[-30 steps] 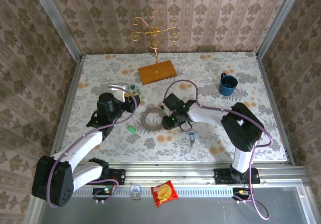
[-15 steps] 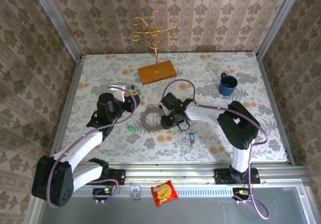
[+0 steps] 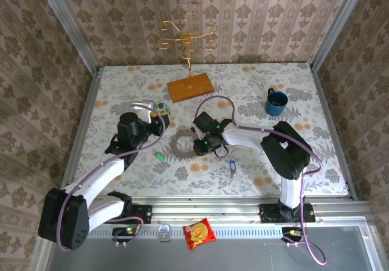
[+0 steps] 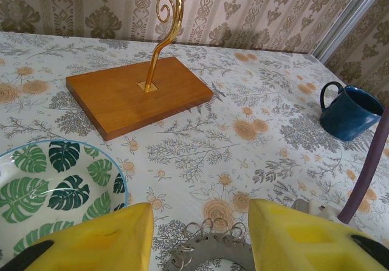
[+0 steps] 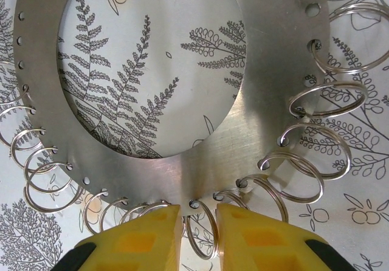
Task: Put the keys on the keyring
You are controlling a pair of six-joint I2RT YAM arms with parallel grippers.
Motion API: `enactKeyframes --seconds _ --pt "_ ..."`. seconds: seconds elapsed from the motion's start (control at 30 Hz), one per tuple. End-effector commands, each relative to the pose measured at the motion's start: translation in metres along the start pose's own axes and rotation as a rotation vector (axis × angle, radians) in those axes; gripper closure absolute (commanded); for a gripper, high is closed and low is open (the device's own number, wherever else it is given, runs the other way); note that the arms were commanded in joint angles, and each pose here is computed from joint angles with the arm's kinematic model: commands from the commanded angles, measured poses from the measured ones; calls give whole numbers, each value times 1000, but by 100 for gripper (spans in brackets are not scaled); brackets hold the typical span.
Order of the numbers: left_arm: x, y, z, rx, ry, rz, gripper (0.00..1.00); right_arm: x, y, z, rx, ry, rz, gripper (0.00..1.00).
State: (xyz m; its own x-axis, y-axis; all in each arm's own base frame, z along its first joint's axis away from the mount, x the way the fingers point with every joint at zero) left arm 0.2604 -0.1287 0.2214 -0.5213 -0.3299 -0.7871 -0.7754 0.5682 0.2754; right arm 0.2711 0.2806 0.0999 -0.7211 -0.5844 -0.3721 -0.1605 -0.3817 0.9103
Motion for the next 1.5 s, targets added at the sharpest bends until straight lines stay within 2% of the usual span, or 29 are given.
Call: enactKeyframes --seconds 0.0,0.47,0.6,0.73,0.87,0.93,1.2,1.33,1.47 --pt "-3 0 -1 6 14 -10 55 -2 -3 5 -22 19 28 78" --pt "-3 1 -1 7 5 -5 55 -3 -3 5 -19 58 103 83" --pt "-3 2 -2 5 -2 -3 55 -1 -4 5 -17 64 132 89" --pt "-4 3 -3 5 -9 -4 55 0 -2 5 -20 82 146 100" --pt "-7 4 -4 8 -19 -12 55 0 5 5 -6 120 135 100" --pt "-9 5 -6 9 -30 -16 55 -3 12 6 -1 151 87 100" --pt "-13 8 -10 12 -143 11 55 -18 52 18 -5 300 -231 100" --pt "-14 8 -11 16 -218 86 56 -24 69 23 21 395 -410 100" --pt "-17 11 -14 60 -273 157 57 -30 81 27 18 460 -514 100"
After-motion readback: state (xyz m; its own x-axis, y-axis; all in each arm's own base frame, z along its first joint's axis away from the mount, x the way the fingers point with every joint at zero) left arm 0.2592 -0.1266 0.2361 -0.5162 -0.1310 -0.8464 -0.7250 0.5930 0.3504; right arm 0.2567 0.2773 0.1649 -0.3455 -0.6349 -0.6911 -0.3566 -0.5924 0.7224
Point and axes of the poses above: each hand's point on the last joint's axis, 136 mm out from that joint toward the fingers, its own y axis back along the fingers, its own z axis along the line the jaws close on, x = y × z, the point moved 8 cm from there along y, back along the fingers, and after that the axes turned 15 degrees about y, right-handed, at the moved point
